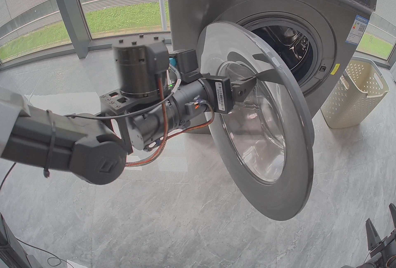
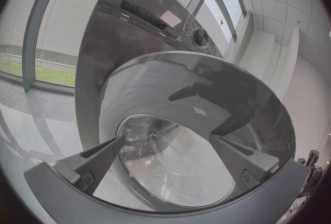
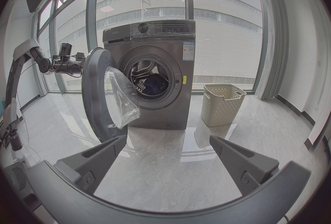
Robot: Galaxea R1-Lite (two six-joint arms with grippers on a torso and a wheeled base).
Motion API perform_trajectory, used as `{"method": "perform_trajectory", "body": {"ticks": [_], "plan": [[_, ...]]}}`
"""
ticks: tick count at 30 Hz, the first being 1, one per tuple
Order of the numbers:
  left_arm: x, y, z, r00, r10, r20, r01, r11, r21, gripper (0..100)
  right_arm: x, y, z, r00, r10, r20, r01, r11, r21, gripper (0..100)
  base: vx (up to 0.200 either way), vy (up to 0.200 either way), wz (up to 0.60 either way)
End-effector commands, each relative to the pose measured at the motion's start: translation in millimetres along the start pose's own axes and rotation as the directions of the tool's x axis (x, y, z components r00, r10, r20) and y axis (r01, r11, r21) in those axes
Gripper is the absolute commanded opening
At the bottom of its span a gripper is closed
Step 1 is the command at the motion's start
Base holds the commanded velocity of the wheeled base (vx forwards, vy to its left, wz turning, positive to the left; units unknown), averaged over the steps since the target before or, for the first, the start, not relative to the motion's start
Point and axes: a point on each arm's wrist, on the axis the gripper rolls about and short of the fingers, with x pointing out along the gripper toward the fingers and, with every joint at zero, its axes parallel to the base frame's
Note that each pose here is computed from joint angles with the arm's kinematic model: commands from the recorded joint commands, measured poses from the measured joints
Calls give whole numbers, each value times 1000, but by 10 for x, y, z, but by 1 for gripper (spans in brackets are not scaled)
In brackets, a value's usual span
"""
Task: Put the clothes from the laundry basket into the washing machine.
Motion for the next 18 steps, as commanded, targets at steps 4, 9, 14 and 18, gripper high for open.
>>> {"method": "perform_trajectory", "body": {"ticks": [4, 9, 14, 18], "plan": [[410, -12, -21, 1000, -5, 4, 5, 1000, -2, 100, 7, 0, -50, 1000, 0, -10, 0, 1000, 0, 100, 0, 0, 0], [664, 3, -6, 1000, -5, 29, 5, 1000, -5, 100, 7, 0, -50, 1000, 0, -10, 0, 1000, 0, 100, 0, 0, 0], [953, 40, 25, 997, 32, 64, -28, 998, -56, 100, 7, 0, -50, 1000, 0, -10, 0, 1000, 0, 100, 0, 0, 0], [962, 20, 20, 998, 38, 50, -34, 997, -75, 100, 7, 0, -50, 1000, 0, -10, 0, 1000, 0, 100, 0, 0, 0]]}}
